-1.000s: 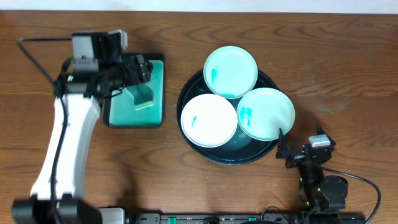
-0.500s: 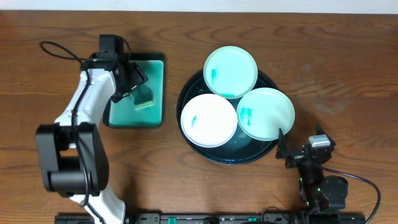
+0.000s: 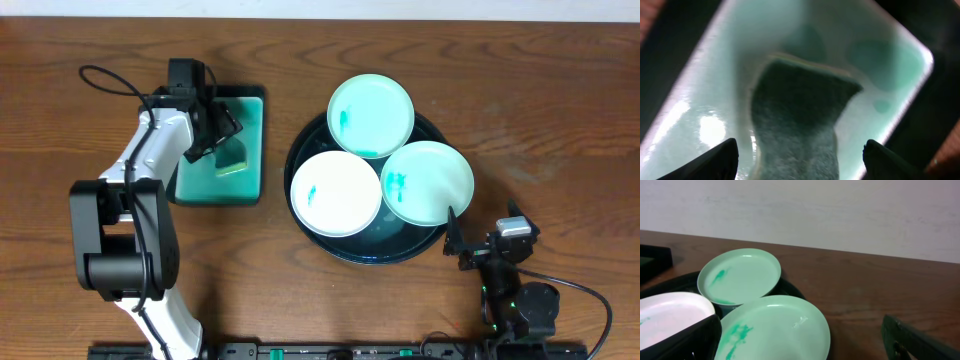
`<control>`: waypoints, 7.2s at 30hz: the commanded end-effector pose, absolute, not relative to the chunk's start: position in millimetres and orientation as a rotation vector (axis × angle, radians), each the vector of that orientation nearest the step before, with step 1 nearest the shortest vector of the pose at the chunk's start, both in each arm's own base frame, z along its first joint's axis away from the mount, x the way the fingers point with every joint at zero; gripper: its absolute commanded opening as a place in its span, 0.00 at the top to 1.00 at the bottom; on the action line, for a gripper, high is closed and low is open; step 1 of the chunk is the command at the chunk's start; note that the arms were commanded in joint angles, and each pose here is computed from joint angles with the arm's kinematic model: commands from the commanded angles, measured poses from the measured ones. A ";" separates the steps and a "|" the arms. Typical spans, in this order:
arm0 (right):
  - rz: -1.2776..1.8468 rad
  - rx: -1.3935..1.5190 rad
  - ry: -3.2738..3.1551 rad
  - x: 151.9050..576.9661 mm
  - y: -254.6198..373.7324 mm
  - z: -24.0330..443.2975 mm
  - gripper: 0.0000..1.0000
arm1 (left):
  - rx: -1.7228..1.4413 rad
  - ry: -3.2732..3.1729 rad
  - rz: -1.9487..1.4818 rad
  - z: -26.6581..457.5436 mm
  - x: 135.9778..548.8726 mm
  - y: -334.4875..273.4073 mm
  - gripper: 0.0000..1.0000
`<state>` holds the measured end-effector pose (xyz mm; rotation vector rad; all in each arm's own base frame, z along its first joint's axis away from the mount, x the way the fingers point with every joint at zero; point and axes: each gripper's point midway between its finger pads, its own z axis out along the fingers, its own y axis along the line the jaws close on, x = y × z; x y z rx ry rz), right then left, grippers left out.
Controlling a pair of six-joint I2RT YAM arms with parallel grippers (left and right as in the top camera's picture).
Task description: Clean dirty plates on tray and stack at the side
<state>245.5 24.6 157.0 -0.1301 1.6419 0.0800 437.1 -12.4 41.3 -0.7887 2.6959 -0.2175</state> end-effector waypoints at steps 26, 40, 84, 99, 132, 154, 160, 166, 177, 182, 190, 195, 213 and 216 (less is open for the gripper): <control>0.073 -0.135 1.646 245.5 24.2 155.6 0.01 | -0.720 2.778 -0.056 7.2 429.8 -4.7 0.21; 0.073 -0.135 1.646 245.5 24.2 155.6 0.01 | -0.721 2.785 -0.053 6.7 428.0 -4.6 0.54; 0.073 -0.135 1.646 245.5 24.2 155.6 0.01 | -0.546 2.600 -0.127 112.3 418.9 -19.9 0.93; 0.073 -0.135 1.646 245.5 24.2 155.6 0.01 | -0.492 2.458 -0.114 106.1 432.2 -14.4 0.93; 0.069 -0.132 1.646 245.5 23.5 155.5 0.01 | -0.472 2.324 -0.193 189.9 409.9 -15.0 0.93; 0.196 -0.372 1.003 186.4 68.6 369.2 0.01 | -0.494 2.453 -0.159 110.6 413.7 -15.3 0.93; 0.212 -0.439 1.534 250.8 71.7 384.7 0.01 | -0.516 2.368 -0.238 149.6 408.2 -20.4 0.93; 0.563 -0.609 1.684 289.3 117.7 385.2 0.01 | -0.473 2.404 -0.587 162.8 400.8 -65.6 0.93; 0.745 -0.293 2.139 399.6 138.8 265.3 0.01 | -0.464 2.497 -0.676 180.4 383.8 -120.0 0.93; 0.717 -0.378 2.459 415.5 158.4 187.6 0.01 | -0.508 2.597 -0.619 147.0 369.2 -169.2 0.93; 0.767 -0.412 2.535 431.0 180.5 131.5 0.46 | -0.643 2.670 -0.603 100.1 367.0 -206.4 0.93; 0.793 -0.412 2.685 415.7 189.3 84.5 0.57 | -0.585 2.737 -0.579 64.4 362.9 -230.6 0.93; 0.525 -0.562 2.874 375.5 184.8 38.6 0.62 | -0.618 2.784 -0.484 32.7 359.8 -228.0 0.93; 0.526 -0.589 2.857 375.9 189.8 39.2 0.61 | -0.683 2.809 -0.461 29.2 351.4 -225.7 0.93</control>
